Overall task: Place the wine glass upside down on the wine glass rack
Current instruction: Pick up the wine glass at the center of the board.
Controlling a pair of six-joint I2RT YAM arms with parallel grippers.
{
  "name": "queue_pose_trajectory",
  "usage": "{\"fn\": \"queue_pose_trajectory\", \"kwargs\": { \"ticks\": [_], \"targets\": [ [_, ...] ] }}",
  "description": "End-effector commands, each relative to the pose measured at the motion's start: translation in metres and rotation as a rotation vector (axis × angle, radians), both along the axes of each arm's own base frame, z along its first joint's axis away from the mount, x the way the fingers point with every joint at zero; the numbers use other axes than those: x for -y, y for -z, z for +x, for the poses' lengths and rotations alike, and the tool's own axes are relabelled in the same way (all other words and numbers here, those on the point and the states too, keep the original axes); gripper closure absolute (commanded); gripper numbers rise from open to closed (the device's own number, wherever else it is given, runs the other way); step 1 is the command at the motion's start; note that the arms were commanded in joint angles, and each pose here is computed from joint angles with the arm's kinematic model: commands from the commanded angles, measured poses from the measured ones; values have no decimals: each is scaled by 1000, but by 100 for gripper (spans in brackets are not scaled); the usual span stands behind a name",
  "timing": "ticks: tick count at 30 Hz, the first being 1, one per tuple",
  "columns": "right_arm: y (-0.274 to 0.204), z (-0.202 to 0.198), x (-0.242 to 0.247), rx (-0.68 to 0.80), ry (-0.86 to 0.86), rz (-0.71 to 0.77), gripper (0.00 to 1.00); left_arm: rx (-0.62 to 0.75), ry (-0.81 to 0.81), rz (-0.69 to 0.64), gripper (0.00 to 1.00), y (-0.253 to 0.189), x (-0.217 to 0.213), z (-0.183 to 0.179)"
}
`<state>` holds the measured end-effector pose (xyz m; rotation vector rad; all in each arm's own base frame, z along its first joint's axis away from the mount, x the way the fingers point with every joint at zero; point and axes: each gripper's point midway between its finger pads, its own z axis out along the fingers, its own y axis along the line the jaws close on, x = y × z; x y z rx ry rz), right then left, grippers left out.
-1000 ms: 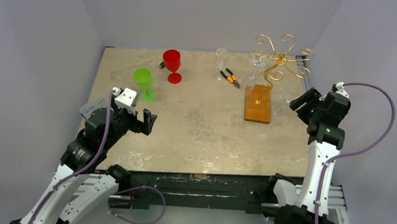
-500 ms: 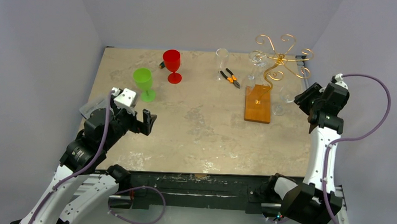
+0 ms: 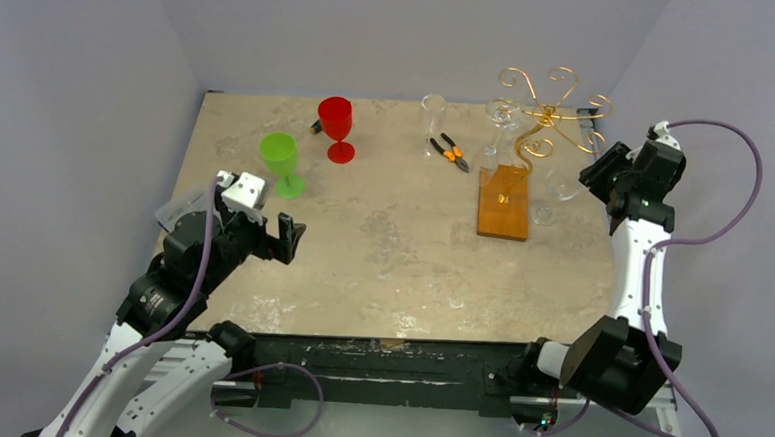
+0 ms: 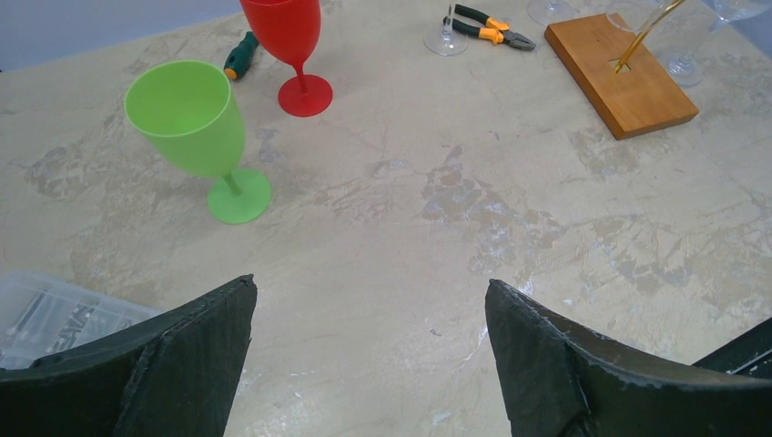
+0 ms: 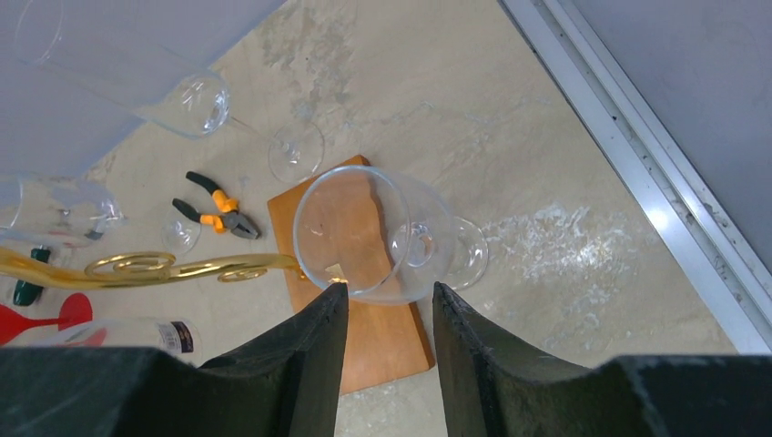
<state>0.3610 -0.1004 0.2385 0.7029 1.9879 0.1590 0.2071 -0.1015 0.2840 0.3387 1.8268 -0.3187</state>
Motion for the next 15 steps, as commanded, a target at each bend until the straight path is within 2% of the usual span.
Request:
{"fn": "queue_pose_trajectory", "kwargs": {
  "ticks": [1, 15],
  "targets": [
    [-29, 19, 10, 81, -15, -55, 62, 30, 0, -31, 8, -8, 2, 4],
    [-6, 42, 23, 7, -35, -79, 66, 25, 1, -28, 8, -7, 3, 4]
  ]
}}
